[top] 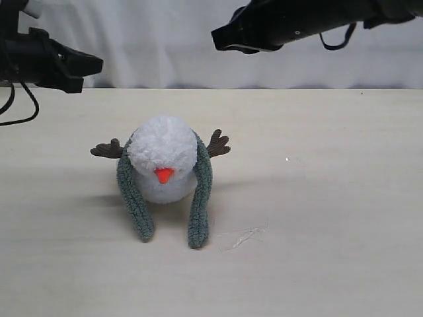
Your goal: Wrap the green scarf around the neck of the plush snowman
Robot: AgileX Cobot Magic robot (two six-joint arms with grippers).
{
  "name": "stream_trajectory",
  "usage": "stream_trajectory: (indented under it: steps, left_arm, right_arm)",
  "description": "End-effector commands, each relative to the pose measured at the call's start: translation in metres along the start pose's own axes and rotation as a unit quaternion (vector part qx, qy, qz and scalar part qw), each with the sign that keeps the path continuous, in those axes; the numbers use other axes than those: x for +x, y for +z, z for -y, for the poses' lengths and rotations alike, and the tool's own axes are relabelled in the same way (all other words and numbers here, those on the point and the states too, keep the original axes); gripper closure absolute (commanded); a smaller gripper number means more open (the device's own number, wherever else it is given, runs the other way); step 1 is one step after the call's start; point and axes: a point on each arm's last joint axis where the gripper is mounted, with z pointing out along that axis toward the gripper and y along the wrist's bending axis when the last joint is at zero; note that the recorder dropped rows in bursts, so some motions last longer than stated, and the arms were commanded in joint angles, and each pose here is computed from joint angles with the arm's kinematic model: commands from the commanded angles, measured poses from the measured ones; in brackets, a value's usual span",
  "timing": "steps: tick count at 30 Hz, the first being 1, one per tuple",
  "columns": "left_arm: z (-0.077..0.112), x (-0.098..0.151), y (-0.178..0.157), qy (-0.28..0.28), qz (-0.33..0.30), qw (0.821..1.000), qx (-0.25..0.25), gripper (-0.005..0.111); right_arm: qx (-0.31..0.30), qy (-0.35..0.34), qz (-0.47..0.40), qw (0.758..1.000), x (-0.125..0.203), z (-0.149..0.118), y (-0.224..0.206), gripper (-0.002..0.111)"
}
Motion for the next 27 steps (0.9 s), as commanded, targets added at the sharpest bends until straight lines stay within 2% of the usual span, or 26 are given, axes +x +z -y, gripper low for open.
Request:
stream_trajectory:
  steps: [1, 3, 7, 15, 21, 27]
  left_arm:
    - [-0.002, -0.006, -0.024, -0.044, 0.013, 0.992, -0.114, 0.107]
    - [0.001, -0.006, -0.037, -0.048, 0.014, 0.987, -0.155, 0.107]
    - [0.012, -0.008, -0.052, -0.050, 0.024, 0.984, -0.170, 0.107]
    - [0.040, 0.011, -0.095, -0.072, 0.033, 0.963, -0.259, 0.107]
    - [0.073, 0.019, -0.125, -0.062, 0.094, 0.958, -0.263, 0.107]
    - [0.091, 0.019, -0.146, -0.060, 0.140, 0.949, -0.278, 0.107]
  right_arm:
    - [0.076, -0.006, 0.059, 0.995, 0.015, -0.002, -0.030, 0.104]
    - [0.116, 0.005, 0.080, 0.990, 0.031, -0.004, -0.046, 0.104]
    - [0.151, 0.008, 0.096, 0.984, 0.050, -0.009, -0.068, 0.104]
    - [0.177, 0.006, 0.142, 0.974, 0.067, -0.027, -0.116, 0.104]
    - [0.207, 0.016, 0.177, 0.962, 0.088, -0.036, -0.144, 0.104]
    - [0.219, 0.032, 0.190, 0.956, 0.109, -0.041, -0.157, 0.104]
